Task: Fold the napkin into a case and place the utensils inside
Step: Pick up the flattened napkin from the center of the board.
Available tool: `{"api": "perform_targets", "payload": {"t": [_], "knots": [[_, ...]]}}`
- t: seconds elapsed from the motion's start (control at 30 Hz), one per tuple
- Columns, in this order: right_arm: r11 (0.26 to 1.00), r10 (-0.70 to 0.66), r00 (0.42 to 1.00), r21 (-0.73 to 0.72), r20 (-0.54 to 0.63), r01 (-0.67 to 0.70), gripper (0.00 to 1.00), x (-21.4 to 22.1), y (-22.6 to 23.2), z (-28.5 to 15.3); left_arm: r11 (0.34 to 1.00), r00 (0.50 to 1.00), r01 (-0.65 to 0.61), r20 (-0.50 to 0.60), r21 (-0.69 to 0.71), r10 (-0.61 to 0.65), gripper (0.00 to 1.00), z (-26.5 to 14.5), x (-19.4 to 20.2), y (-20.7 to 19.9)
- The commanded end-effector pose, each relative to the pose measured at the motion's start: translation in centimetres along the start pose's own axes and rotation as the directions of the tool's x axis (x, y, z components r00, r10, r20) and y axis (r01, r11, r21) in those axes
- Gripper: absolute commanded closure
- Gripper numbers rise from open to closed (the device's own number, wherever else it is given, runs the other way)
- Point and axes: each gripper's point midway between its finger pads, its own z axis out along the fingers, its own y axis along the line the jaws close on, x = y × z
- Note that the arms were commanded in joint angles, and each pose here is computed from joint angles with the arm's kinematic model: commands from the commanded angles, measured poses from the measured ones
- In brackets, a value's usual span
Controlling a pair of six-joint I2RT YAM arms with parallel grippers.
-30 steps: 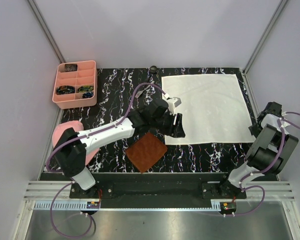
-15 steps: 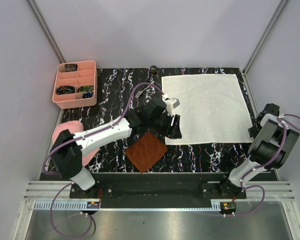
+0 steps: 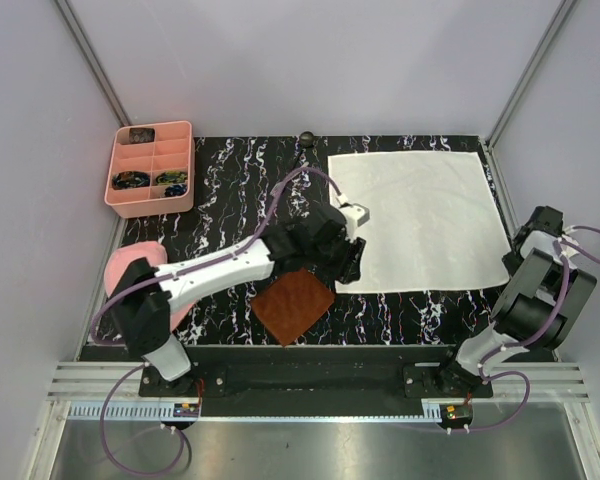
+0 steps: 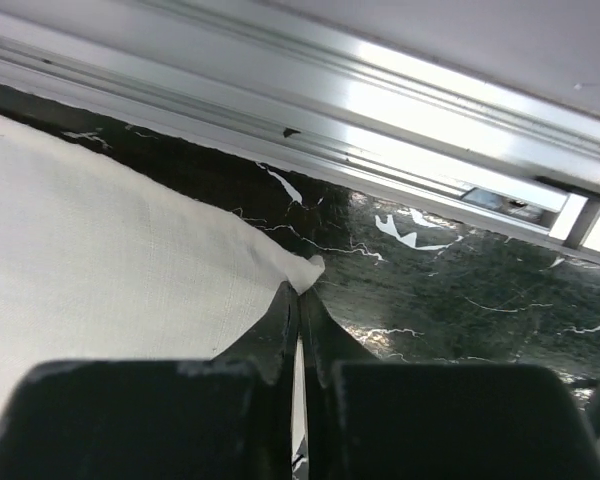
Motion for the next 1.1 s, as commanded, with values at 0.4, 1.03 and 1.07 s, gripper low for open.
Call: {"api": "perform_targets", "payload": {"t": [0.4, 1.03, 1.07], "knots": [[0.997, 0.022, 0.987, -0.072, 0.161, -0.010, 1.00, -5.3, 0.4, -5.0, 0.912, 0.926, -0.351, -0.225, -0.213, 0.304, 0.45, 7.1, 4.1, 3.0], [0.994, 0.014, 0.992, -0.111, 0.126, 0.000, 1.00, -4.6, 1.5, -4.3, 0.916, 0.885, -0.390, -0.312, -0.093, 0.345, 0.45, 10.7, 5.6, 2.9], [0.994, 0.013, 0.992, -0.113, 0.125, 0.001, 1.00, -4.6, 1.5, -4.4, 0.921, 0.883, -0.383, -0.321, -0.073, 0.342, 0.45, 11.0, 6.0, 2.7]]}}
